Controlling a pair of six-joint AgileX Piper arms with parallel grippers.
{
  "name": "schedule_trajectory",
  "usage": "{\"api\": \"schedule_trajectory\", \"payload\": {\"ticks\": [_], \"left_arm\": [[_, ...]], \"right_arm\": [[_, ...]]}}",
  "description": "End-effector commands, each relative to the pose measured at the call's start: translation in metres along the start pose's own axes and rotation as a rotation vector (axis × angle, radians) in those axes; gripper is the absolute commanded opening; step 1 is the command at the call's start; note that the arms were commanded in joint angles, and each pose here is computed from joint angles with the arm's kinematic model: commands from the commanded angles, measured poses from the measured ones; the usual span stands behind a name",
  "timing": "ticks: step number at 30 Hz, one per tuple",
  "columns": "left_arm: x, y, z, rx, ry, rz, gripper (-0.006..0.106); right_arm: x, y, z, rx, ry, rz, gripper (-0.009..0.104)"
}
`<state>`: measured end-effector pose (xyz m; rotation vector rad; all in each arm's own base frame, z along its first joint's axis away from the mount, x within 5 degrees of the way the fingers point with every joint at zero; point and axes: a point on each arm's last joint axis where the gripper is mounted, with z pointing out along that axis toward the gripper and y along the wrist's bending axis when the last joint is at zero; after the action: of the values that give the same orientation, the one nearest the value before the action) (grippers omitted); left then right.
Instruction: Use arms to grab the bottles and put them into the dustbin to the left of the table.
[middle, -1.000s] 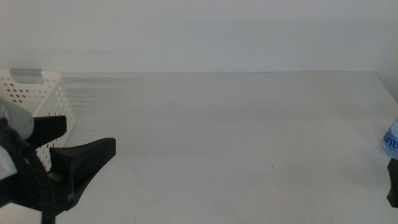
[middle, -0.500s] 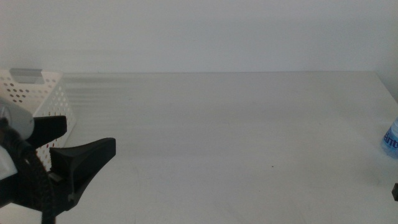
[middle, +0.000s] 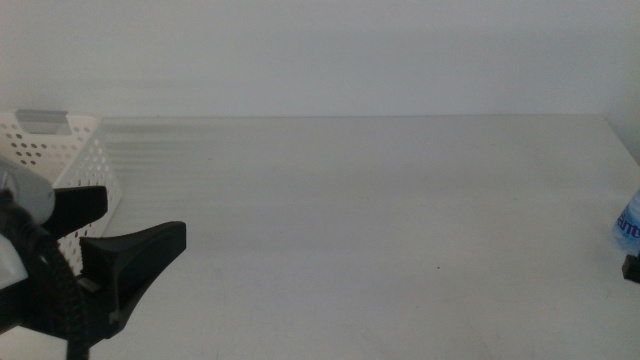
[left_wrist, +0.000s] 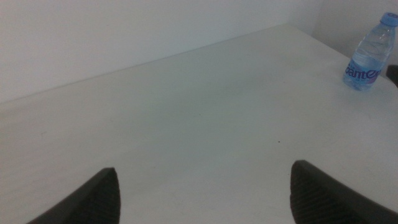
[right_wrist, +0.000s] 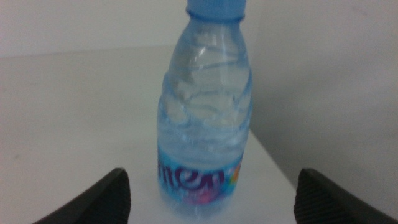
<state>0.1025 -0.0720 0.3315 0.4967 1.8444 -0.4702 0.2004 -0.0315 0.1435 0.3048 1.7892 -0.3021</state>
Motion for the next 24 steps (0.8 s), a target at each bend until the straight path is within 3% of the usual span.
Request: {"api": "schedule_trajectory", "payload": {"ticks": [1, 24], "left_arm": [[-0.015, -0.002, -0.004, 0.015, -0.095, -0.010, 0.090], [-0.015, -0.002, -0.004, 0.015, -0.095, -0.010, 0.090]], "right_arm": [[-0.021, 0.000, 0.008, 0.036, -0.145, -0.019, 0.096], [-0.041, -0.001, 0.072, 0.145, -0.204, -0.061, 0.096]]}}
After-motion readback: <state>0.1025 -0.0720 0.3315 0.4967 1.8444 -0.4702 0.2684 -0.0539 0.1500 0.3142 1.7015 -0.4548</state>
